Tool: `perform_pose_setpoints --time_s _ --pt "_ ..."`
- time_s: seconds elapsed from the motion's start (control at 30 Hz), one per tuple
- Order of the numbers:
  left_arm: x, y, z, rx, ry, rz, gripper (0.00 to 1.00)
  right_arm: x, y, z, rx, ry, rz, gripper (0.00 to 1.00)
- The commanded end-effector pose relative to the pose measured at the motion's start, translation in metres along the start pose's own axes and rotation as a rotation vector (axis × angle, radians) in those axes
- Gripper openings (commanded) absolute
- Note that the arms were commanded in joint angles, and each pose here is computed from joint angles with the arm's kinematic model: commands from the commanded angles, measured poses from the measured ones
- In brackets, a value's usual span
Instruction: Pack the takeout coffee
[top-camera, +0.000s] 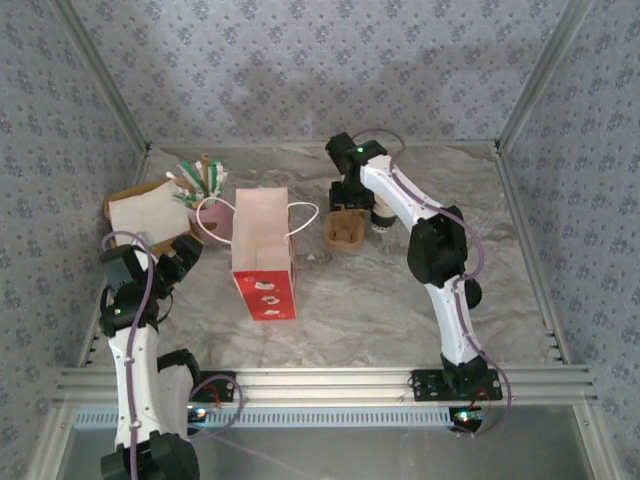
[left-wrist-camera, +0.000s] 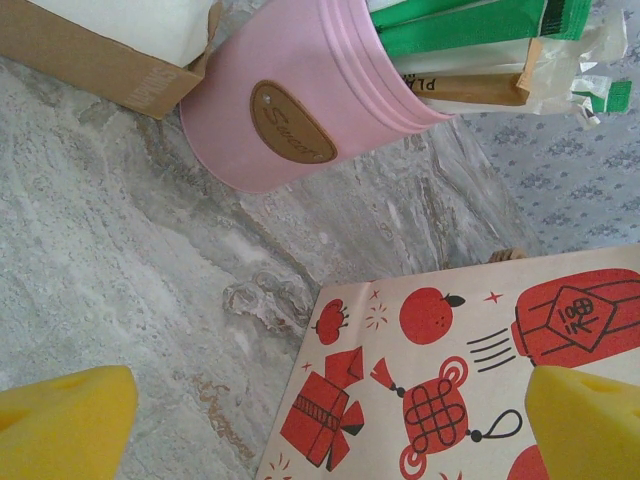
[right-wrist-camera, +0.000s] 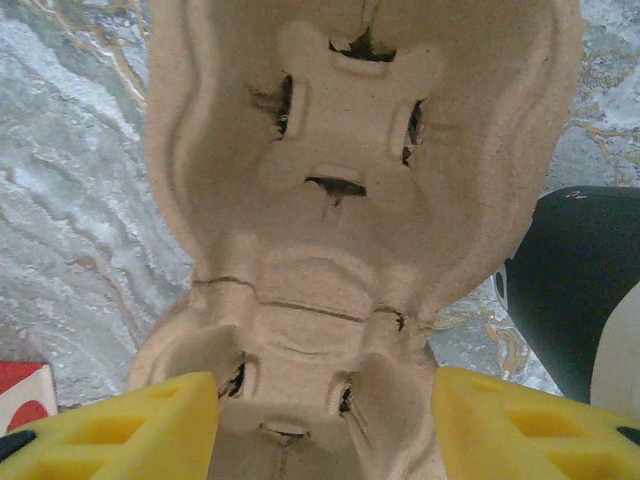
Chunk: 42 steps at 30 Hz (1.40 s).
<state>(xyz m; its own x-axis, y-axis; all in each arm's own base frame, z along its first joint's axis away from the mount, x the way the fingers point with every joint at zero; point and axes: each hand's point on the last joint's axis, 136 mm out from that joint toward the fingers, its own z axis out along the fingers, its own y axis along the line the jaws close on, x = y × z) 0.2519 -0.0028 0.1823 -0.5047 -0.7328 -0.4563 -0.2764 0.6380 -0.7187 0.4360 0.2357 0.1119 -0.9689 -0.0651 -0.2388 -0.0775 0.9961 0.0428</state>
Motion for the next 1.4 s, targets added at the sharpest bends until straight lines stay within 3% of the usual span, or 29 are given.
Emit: perform_pose_setpoints --time_s 0.0,1.37 --pt "-0.004 -0.006 0.000 0.030 -0.009 0.031 1.00 0.001 -0.005 0.004 0.038 0.015 0.023 0.59" --pt "-0.003 -0.006 0.000 0.035 -0.004 0.043 1.00 0.000 0.003 0.028 0.065 0.044 0.030 0.51"
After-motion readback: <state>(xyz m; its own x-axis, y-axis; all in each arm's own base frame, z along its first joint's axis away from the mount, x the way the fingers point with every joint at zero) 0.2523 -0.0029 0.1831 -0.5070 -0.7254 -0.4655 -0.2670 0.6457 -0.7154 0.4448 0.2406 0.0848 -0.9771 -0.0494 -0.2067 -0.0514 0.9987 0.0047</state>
